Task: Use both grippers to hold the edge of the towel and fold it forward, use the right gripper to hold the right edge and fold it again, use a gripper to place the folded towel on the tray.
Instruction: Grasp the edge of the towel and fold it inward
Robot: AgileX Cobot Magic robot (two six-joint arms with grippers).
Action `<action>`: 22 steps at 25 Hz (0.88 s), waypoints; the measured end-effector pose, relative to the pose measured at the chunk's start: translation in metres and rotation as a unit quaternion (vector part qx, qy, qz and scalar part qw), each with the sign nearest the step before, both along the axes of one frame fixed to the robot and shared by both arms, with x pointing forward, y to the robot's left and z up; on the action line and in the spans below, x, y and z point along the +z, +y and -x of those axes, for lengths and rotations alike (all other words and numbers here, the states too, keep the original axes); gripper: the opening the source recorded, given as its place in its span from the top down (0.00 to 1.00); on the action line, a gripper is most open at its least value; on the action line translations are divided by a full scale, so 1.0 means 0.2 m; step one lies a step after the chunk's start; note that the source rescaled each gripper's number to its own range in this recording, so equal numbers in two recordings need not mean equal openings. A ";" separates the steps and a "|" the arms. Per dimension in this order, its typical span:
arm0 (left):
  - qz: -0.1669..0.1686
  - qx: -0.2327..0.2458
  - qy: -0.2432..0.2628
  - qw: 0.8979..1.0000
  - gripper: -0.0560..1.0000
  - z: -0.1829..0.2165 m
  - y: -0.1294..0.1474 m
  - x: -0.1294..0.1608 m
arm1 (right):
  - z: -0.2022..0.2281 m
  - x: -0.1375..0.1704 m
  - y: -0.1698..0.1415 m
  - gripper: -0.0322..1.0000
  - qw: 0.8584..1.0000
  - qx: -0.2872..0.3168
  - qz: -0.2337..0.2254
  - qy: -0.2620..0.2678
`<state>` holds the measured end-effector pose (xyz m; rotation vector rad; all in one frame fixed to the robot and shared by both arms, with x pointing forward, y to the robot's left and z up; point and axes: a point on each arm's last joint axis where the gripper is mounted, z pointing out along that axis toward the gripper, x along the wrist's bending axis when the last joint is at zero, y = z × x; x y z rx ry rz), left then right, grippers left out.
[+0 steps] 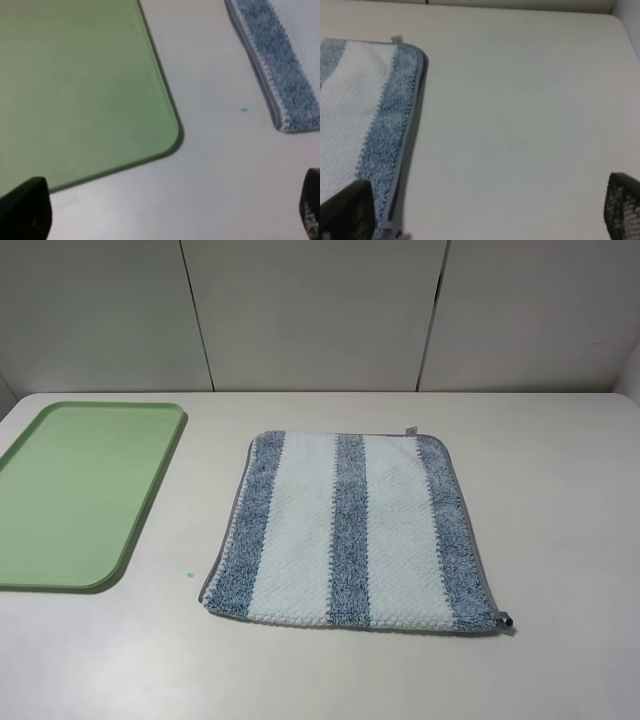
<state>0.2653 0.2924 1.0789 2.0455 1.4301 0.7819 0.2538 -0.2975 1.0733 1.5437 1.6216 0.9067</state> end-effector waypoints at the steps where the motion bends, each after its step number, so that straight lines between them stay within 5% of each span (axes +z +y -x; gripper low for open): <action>1: -0.007 -0.008 0.016 1.000 0.01 -0.04 0.00 0.03 | -0.02 0.03 0.00 0.00 1.000 0.002 0.003 0.008; 7: -0.047 -0.113 0.038 0.992 0.01 -0.27 -0.05 0.22 | -0.25 0.13 0.00 0.00 0.995 0.040 0.053 0.077; 12: -0.105 -0.215 0.068 0.969 0.01 -0.46 -0.16 0.27 | -0.43 0.14 0.06 0.00 0.980 0.123 0.099 0.120; 22: -0.187 -0.384 0.173 0.888 0.01 -0.68 -0.49 0.06 | -0.62 -0.01 0.31 0.00 0.900 0.334 0.190 0.208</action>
